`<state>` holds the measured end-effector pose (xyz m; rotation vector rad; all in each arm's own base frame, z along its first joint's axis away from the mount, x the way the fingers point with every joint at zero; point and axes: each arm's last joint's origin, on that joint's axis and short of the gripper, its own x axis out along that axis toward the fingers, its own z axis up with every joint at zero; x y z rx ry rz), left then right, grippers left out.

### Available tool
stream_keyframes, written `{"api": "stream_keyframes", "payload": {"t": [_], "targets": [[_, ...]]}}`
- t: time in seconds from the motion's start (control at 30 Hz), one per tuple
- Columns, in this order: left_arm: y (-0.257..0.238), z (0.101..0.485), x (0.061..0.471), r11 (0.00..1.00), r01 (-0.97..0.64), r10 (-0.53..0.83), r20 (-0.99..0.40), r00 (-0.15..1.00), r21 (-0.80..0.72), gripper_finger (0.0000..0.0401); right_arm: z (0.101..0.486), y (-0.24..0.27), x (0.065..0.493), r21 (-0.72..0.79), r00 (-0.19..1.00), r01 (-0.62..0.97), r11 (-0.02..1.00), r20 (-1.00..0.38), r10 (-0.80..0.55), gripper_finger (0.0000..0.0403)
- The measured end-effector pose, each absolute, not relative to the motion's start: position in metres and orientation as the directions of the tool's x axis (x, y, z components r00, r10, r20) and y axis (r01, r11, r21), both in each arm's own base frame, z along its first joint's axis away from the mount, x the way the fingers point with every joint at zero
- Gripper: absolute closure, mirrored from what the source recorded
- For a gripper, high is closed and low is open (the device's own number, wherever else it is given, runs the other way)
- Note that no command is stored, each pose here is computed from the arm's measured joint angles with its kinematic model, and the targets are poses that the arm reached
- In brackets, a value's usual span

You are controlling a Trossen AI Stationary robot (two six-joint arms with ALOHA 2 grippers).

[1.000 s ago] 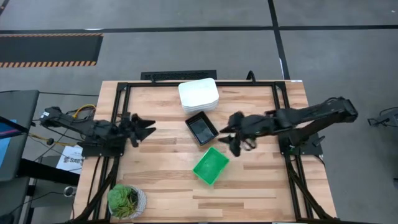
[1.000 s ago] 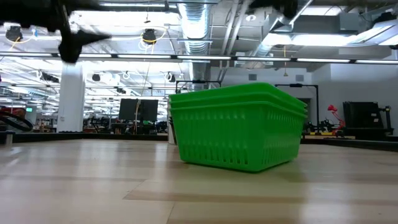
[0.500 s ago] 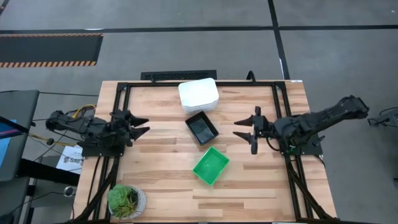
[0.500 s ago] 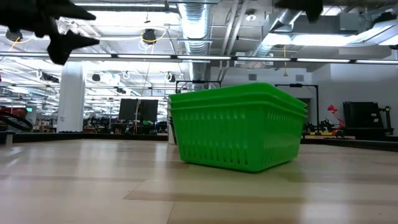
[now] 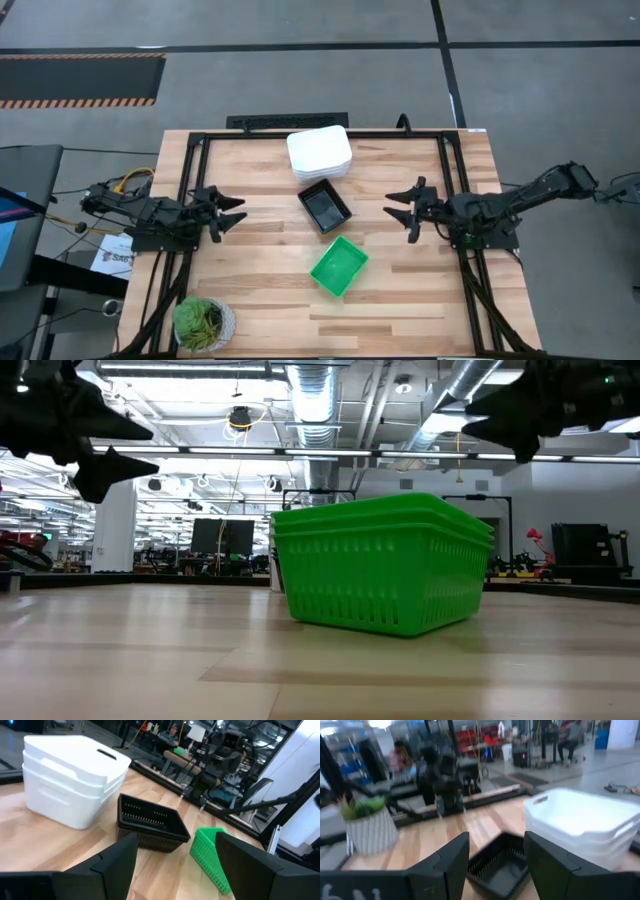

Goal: Stack baskets by color
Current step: Return to Home Position

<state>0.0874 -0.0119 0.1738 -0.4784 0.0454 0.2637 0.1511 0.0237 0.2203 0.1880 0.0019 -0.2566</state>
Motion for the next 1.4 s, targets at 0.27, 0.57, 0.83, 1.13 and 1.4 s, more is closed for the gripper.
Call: {"api": "stream_keyframes", "payload": {"t": [0.27, 0.57, 0.83, 1.13, 1.4], "targets": [[-0.012, 0.175, 0.088, 0.877, -0.244, 0.227, -0.091, 0.97, -0.414, 0.0145, 0.238, 0.014, 0.114, 0.178, 0.964, 0.23, 0.957, 0.094, -0.249, 0.0194], [-0.013, 0.174, 0.088, 0.875, -0.238, 0.221, -0.09, 0.971, -0.421, 0.0145, 0.217, 0.01, 0.084, 0.192, 0.968, 0.189, 0.963, 0.128, -0.215, 0.0195], [-0.013, 0.174, 0.088, 0.879, -0.242, 0.224, -0.091, 0.97, -0.411, 0.0145, 0.174, 0.01, 0.095, 0.221, 0.966, 0.23, 0.948, 0.067, -0.251, 0.0192], [-0.012, 0.174, 0.088, 0.891, -0.246, 0.228, -0.093, 0.969, -0.382, 0.0145, 0.171, 0.004, 0.096, 0.182, 0.93, 0.352, 0.918, 0.04, -0.364, 0.0191], [-0.011, 0.174, 0.088, 0.897, -0.29, 0.276, -0.091, 0.957, -0.333, 0.0145, 0.172, 0.004, 0.096, 0.186, 0.93, 0.35, 0.918, 0.046, -0.364, 0.0191]]}}
